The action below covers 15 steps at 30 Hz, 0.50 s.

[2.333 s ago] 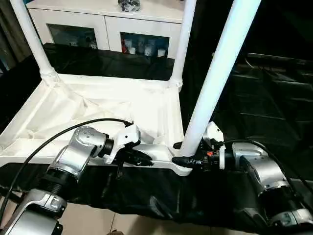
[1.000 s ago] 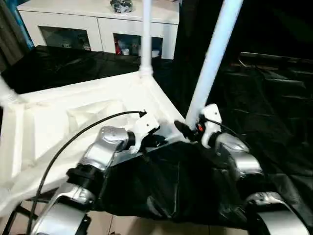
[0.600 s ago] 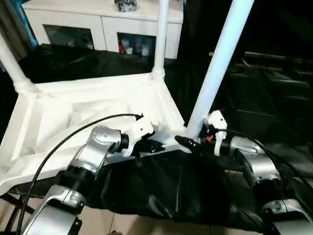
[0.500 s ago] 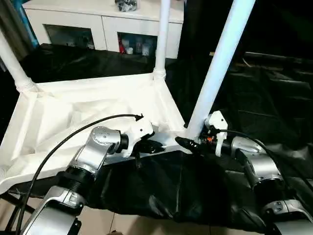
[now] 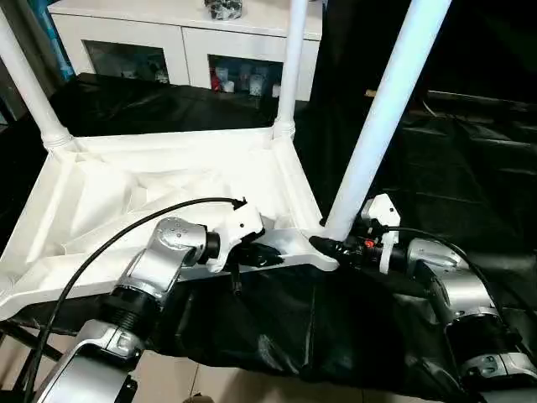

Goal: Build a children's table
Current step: Rotate leg to tighten

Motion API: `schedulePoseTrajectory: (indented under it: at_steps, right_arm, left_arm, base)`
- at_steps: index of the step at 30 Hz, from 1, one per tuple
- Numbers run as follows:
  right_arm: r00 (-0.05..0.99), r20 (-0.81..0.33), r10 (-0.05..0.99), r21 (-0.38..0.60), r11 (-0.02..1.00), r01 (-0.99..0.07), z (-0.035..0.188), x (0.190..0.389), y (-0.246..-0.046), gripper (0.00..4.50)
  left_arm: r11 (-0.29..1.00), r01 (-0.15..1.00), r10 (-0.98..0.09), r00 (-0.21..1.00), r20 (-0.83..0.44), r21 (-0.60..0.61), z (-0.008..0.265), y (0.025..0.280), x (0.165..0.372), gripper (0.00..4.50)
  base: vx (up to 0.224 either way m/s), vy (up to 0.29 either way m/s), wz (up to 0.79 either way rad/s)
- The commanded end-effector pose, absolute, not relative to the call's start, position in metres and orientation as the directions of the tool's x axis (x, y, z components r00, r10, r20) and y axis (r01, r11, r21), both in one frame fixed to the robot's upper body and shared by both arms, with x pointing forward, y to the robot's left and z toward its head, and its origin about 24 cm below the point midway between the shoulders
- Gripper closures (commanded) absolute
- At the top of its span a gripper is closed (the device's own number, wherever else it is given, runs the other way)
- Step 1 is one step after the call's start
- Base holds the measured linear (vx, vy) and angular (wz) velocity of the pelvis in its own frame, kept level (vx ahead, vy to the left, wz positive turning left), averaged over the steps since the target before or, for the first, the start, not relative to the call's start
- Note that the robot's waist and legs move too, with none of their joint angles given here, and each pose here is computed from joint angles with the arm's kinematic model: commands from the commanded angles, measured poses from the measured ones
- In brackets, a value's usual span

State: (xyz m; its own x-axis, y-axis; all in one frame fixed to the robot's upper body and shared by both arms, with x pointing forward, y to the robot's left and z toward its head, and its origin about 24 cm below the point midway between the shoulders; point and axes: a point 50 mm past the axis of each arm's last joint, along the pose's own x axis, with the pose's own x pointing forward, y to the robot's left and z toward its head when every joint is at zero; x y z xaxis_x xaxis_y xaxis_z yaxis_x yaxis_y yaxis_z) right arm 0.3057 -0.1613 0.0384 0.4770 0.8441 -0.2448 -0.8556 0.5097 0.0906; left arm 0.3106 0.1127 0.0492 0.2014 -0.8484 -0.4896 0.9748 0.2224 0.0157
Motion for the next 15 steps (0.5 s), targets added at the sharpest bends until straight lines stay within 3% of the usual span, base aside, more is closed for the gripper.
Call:
schedulePoseTrajectory:
  at_steps: [1, 11, 15]
  right_arm:
    - [0.402, -0.278, 0.872, 0.15, 0.453, -0.879, 0.025, 0.296, -0.153, 2.27]
    - [0.352, -0.318, 0.88, 0.157, 0.415, -0.896, 0.019, 0.289, -0.151, 2.54]
    - [0.392, -0.316, 0.864, 0.206, 0.466, -0.861, 0.01, 0.288, -0.145, 2.55]
  left_arm:
    - [0.234, 0.972, -0.862, 0.224, -0.455, 0.035, 0.055, 0.11, 0.312, 4.5]
    - [0.229, 0.973, -0.856, 0.213, -0.471, 0.026, 0.053, 0.116, 0.309, 4.5]
    - [0.258, 0.966, -0.849, 0.239, -0.471, 0.025, 0.052, 0.115, 0.31, 4.5]
  base:
    - [0.0, 0.0, 0.0]
    - [0.0, 0.0, 0.0]
    - [0.0, 0.0, 0.0]
